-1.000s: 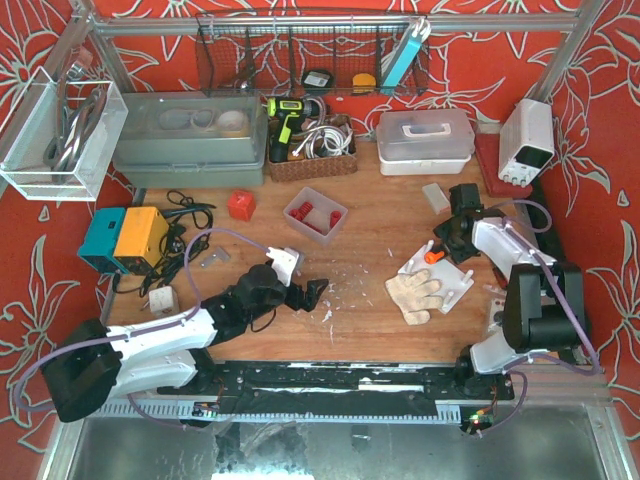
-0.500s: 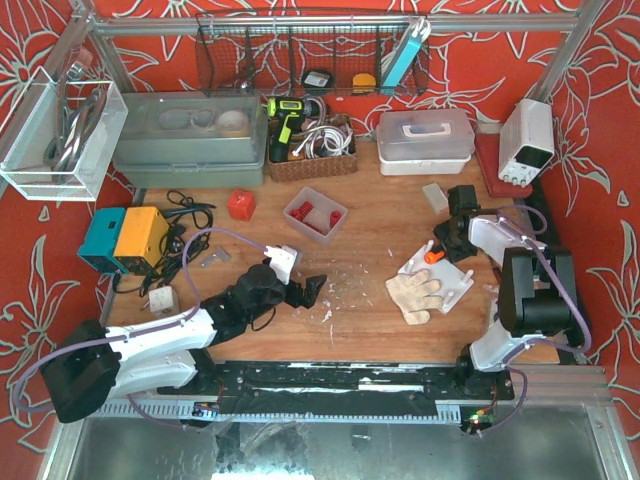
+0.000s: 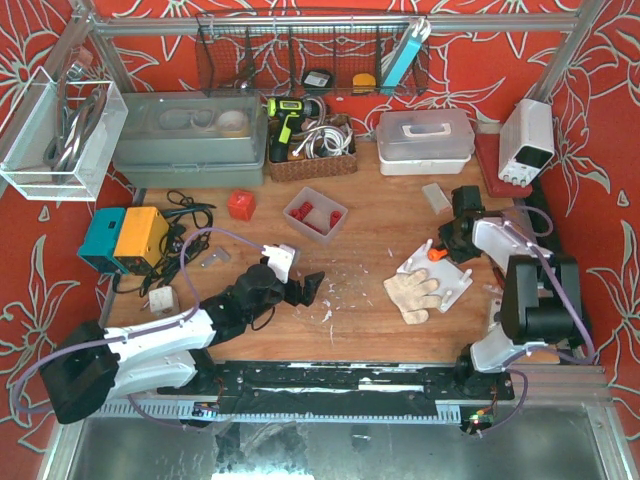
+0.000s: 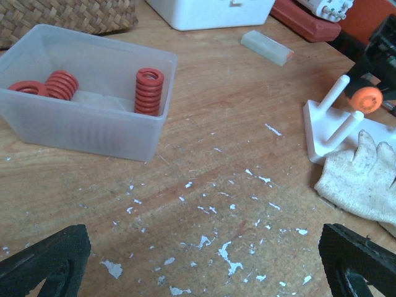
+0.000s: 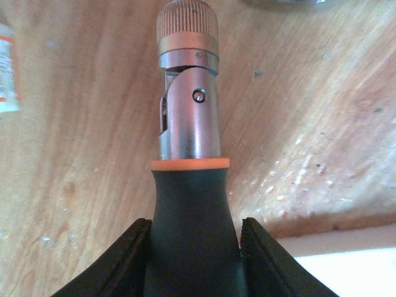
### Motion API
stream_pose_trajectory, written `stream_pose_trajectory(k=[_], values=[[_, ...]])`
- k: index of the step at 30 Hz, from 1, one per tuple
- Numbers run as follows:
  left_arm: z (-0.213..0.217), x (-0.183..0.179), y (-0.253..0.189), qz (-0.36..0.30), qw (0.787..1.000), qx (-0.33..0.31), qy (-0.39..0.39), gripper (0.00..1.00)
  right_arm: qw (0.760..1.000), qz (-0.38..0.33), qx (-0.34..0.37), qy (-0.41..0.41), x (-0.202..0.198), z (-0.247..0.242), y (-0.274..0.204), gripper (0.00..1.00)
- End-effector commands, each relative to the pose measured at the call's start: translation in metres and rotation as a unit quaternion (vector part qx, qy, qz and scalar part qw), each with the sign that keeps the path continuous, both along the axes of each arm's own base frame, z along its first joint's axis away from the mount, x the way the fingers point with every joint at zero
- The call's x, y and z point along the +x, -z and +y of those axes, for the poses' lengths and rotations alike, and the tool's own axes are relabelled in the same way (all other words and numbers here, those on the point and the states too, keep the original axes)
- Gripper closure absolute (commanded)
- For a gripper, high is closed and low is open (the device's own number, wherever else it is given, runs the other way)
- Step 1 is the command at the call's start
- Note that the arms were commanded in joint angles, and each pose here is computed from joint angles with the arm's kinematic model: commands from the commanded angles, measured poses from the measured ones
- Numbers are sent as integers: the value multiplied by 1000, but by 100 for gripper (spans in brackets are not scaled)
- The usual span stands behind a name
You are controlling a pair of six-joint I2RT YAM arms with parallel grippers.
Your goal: Install the large spring
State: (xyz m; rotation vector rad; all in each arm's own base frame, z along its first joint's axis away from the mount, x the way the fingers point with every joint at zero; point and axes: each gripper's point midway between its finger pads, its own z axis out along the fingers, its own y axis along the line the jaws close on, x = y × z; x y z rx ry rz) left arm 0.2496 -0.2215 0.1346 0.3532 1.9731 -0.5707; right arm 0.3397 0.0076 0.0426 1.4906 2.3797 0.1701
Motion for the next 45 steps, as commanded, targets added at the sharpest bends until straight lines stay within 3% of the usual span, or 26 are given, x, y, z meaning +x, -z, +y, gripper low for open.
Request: stream_pose_trajectory(k=[1,4,7,13,19,27,31,35,42,45], values=[[5,2,-4,-14,1000,1,-15,0,997,-52,-54,-3,3,-19,-49,88],[7,1,-12,-23,1000,-11,-17,0,990,-110,-82,-44,16,-21,-82,89],[7,0,-15,-27,999,-17,-15,0,963,-186,-113,-158,47,-4,-119,91],[5,-1,-16,-28,999,-22,-10,0,859,-231,-205,-408,84,62,-164,89],[7,-2,-15,-29,999,-24,-13,0,731,-157,-337,-572,108,113,-154,86],[7,-2,-14,-29,999,-23,-14,0,613,-51,-414,-671,135,135,-97,80],[7,-2,-15,-30,999,-24,-14,0,579,-20,-428,-694,143,134,-70,77],[7,-2,-15,-30,999,-24,-14,0,565,0,-429,-705,149,134,-49,73],[9,0,-14,-29,999,-20,-20,0,574,11,-427,-698,154,132,-43,50],[8,0,-13,-27,999,-18,-19,0,596,16,-426,-681,151,127,-56,41]])
